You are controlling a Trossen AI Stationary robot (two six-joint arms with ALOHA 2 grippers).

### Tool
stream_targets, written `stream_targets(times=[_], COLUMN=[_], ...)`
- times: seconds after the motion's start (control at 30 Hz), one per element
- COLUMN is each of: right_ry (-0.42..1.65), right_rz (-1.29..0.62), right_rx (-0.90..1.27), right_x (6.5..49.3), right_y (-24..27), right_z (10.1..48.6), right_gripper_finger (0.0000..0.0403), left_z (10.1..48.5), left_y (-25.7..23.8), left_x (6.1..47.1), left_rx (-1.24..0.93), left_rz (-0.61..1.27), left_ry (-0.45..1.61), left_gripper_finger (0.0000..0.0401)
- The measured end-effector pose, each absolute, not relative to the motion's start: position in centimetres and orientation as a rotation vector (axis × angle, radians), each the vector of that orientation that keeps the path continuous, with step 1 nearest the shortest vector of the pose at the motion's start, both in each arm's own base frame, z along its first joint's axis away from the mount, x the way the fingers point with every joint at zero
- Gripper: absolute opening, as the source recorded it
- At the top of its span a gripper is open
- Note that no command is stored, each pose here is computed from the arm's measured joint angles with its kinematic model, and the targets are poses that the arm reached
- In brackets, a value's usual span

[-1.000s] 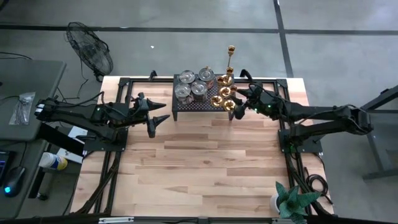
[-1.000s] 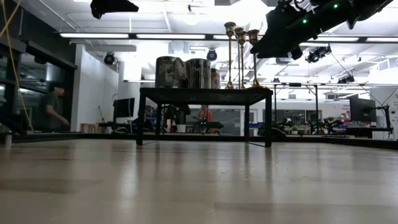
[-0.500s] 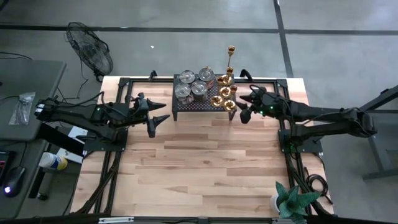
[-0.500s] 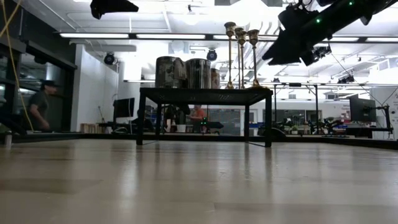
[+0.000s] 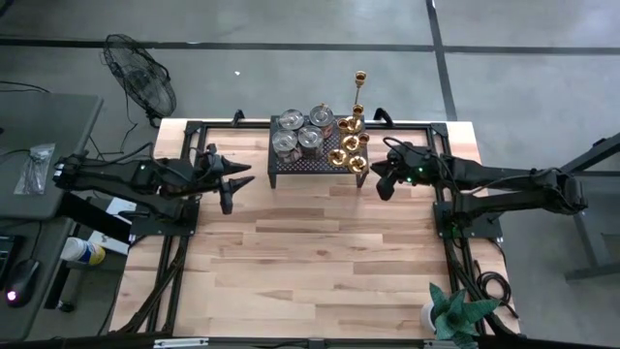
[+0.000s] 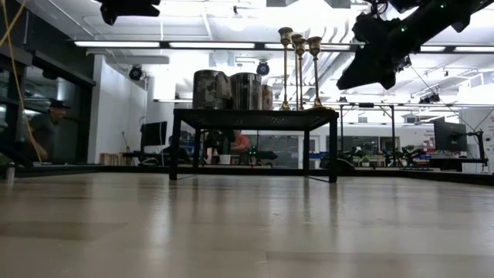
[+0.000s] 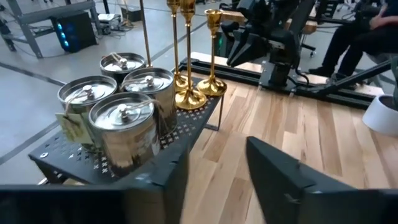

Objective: Pick & Place candle stick holders
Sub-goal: Align the golden candle holder with the golden candle holder on the shelf

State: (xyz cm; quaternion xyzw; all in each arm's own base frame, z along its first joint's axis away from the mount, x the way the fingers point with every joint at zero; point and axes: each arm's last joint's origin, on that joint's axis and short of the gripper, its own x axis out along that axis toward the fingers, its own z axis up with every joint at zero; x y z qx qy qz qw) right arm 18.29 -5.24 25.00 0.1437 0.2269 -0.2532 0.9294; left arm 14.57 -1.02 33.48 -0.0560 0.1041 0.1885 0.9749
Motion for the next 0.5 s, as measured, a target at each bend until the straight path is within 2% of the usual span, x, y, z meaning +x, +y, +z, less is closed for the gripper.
stream_targets(times=[0.27, 0.5], right_ry=[0.531, 0.551], right_rz=[-0.540, -0.549], right_rx=[0.253, 0.251], right_x=[18.3, 18.3], right_y=[-4.3, -3.7], right_z=[24.4, 24.2], right_gripper_finger=[0.0036, 0.0036], left_z=[32.2, 29.0], left_y=[-1.1, -1.1], left_x=[13.9, 14.0], left_rx=[-0.110, -0.162], left_rz=[0.319, 0.291], left_ry=[0.219, 0.129], left_gripper_finger=[0.0012, 0.0002])
